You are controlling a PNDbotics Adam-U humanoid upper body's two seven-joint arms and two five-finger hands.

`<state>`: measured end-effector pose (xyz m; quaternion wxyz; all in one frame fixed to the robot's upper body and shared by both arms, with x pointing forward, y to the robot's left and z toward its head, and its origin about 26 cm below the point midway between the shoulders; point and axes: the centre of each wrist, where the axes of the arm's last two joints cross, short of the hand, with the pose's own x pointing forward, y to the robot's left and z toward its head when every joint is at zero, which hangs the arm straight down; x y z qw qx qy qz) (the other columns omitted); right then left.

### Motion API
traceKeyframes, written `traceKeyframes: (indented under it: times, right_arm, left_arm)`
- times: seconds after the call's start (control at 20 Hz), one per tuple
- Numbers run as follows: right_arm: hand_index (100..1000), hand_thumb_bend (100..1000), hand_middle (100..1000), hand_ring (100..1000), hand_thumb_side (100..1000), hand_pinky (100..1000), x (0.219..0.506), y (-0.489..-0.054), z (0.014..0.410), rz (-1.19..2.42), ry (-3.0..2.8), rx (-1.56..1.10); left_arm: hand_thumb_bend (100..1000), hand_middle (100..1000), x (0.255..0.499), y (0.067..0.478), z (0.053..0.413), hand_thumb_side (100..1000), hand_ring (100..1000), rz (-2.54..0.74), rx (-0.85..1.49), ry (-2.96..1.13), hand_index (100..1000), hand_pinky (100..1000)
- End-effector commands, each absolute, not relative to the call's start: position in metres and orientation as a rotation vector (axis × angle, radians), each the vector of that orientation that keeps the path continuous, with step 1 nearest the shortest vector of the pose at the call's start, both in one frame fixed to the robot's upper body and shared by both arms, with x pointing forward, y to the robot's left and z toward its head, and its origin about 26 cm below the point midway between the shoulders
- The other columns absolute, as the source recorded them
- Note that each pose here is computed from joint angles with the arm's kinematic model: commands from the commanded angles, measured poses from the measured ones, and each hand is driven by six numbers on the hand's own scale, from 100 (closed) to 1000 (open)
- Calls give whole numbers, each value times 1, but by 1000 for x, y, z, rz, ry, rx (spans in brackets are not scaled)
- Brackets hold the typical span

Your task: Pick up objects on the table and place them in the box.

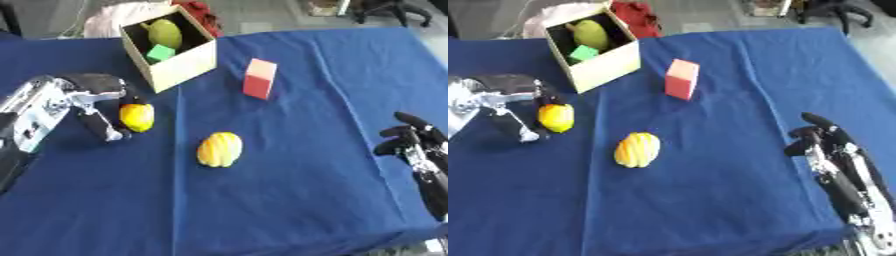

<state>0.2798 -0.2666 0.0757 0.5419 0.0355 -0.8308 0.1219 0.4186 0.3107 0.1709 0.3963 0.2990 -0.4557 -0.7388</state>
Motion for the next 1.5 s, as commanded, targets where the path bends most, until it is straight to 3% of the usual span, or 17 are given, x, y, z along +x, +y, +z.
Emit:
traceKeyframes:
  times: [0.05,0.25,0.55,0.75,1.2,1.5]
  right_arm:
    - [859,100,617,559,508,607,281,-270,82,310,-1990,75]
    - [859,100,617,559,509,607,280,-270,82,307,-1991,72]
    - [859,100,616,559,514,607,280,-271,82,308,-1987,70]
    - [859,100,616,558,517,607,279,-270,80,312,-1978,79]
    - [859,100,615,558,539,607,280,-265,80,330,-1969,126]
    - [859,100,615,557,550,607,281,-263,82,336,-1969,140]
  left_arm:
    - [266,516,420,317,183,183,478,-1816,850,-1222,699,612]
    - [179,417,418,320,193,173,399,-1715,915,-1362,605,550]
    - [187,443,402,317,247,154,426,-1658,1037,-1541,641,601]
    - [125,459,412,315,271,134,456,-1526,1153,-1608,663,630]
    - [151,515,462,311,250,135,547,-1374,1287,-1538,720,692]
    - [153,628,474,315,233,142,645,-1307,1351,-1484,814,748]
